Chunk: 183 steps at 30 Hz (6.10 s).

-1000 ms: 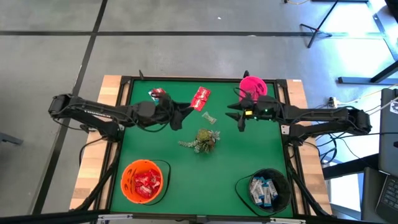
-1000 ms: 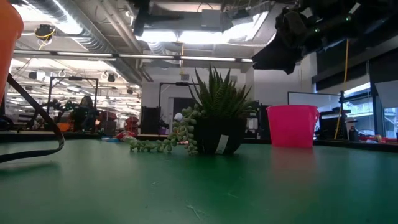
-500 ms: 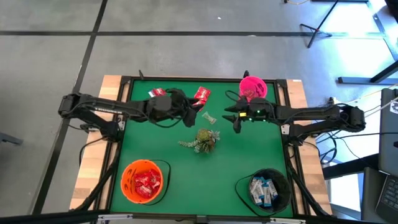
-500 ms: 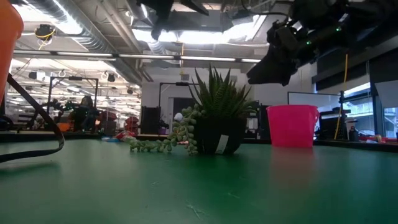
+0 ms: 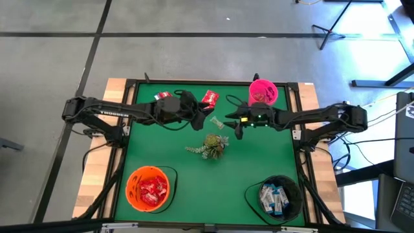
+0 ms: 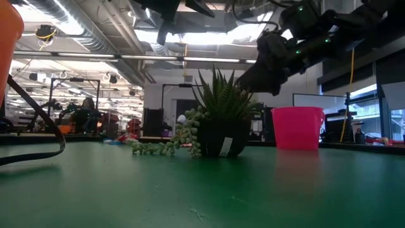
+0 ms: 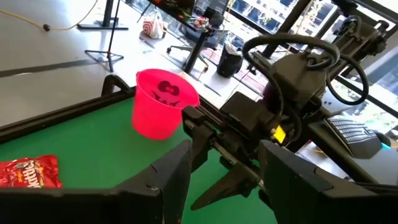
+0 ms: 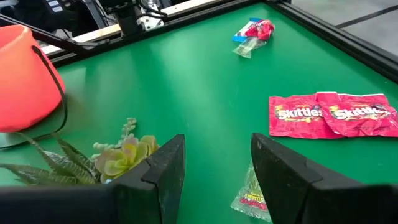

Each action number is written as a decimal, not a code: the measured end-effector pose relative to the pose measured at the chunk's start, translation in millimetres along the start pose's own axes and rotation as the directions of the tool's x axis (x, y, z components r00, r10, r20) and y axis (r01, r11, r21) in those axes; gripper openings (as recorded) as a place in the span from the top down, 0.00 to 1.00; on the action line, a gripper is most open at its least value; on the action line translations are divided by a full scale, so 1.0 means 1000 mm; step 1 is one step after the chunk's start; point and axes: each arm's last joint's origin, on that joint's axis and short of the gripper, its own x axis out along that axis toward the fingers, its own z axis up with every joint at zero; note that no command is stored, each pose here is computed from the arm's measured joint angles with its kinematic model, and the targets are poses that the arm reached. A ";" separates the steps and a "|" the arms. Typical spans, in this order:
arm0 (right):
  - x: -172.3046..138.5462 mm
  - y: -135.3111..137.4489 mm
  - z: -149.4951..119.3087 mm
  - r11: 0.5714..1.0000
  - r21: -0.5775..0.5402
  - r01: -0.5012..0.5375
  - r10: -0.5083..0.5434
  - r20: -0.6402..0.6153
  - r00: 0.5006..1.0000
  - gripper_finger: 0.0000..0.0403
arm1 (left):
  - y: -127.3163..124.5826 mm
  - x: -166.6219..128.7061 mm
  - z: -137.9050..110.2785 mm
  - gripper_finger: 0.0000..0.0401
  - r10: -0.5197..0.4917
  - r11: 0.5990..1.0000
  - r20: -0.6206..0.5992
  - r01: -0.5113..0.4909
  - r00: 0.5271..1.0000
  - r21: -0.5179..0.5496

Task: Sort candy
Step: Put the green gummy into the pink bucket, then put the red candy into the orange bucket

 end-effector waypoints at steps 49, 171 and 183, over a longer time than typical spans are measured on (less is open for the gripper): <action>0.081 -0.040 0.001 0.948 0.050 0.314 -0.266 -0.415 0.870 0.55 | 0.009 -0.139 0.017 0.55 0.125 0.880 -0.173 -0.028 0.977 0.474; -0.117 -0.083 0.065 0.870 0.259 0.420 -0.435 0.002 0.900 0.55 | 0.058 -0.138 -0.064 0.55 0.058 0.972 -0.045 -0.046 0.997 0.232; -0.045 -0.045 0.084 0.979 0.068 0.194 -0.203 0.175 0.963 0.55 | 0.058 -0.138 -0.063 0.55 0.068 0.976 -0.038 -0.058 0.997 0.211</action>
